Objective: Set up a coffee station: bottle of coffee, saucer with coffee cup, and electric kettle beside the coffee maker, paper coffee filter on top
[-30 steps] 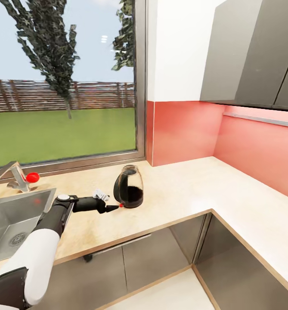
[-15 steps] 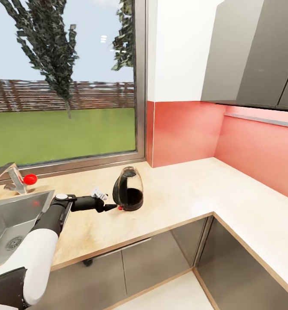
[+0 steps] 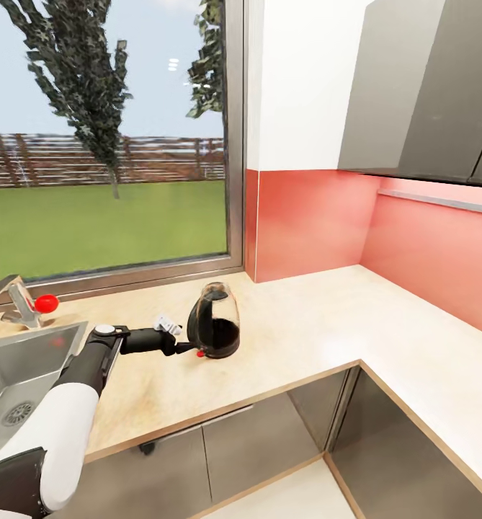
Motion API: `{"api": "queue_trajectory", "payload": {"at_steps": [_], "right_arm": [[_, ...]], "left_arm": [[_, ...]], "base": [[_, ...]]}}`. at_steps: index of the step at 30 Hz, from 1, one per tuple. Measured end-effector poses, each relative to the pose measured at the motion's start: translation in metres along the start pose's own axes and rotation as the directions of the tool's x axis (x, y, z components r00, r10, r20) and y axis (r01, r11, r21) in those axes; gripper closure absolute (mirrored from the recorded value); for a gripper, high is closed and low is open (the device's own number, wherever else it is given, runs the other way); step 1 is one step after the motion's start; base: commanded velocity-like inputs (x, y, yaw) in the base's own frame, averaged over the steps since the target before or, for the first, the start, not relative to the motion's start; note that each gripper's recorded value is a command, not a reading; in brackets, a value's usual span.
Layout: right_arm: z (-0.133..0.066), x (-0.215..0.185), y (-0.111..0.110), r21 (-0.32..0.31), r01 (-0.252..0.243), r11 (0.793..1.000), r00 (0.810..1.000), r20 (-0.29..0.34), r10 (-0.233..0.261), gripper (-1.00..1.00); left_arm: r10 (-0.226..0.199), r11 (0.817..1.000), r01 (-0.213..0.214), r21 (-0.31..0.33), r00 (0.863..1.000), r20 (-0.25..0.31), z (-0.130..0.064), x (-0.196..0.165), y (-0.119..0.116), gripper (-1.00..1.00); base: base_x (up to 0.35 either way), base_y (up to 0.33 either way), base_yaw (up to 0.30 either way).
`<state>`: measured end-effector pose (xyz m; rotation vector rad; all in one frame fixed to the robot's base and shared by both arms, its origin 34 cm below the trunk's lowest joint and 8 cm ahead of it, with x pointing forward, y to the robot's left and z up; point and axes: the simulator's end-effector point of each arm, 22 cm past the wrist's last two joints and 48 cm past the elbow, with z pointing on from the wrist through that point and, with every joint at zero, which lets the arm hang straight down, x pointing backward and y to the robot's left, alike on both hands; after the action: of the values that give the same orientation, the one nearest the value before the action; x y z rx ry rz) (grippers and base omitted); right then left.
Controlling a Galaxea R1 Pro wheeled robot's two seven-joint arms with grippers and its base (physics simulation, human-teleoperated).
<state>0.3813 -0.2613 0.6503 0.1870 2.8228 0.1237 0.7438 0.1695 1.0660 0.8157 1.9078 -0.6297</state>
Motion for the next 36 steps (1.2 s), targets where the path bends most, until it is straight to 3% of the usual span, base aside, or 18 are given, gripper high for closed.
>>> {"api": "queue_trajectory", "payload": {"at_steps": [36], "right_arm": [[-0.0001, 0.0001, 0.0, 0.0, 0.0, 1.0, 1.0, 0.0, 0.0, -1.0]], "left_arm": [[-0.004, 1.0, 0.004, 0.0, 1.0, 0.003, 0.0007, -0.001, -0.0007, -1.0]], "base": [[0.067, 0.0, 0.0]]}}
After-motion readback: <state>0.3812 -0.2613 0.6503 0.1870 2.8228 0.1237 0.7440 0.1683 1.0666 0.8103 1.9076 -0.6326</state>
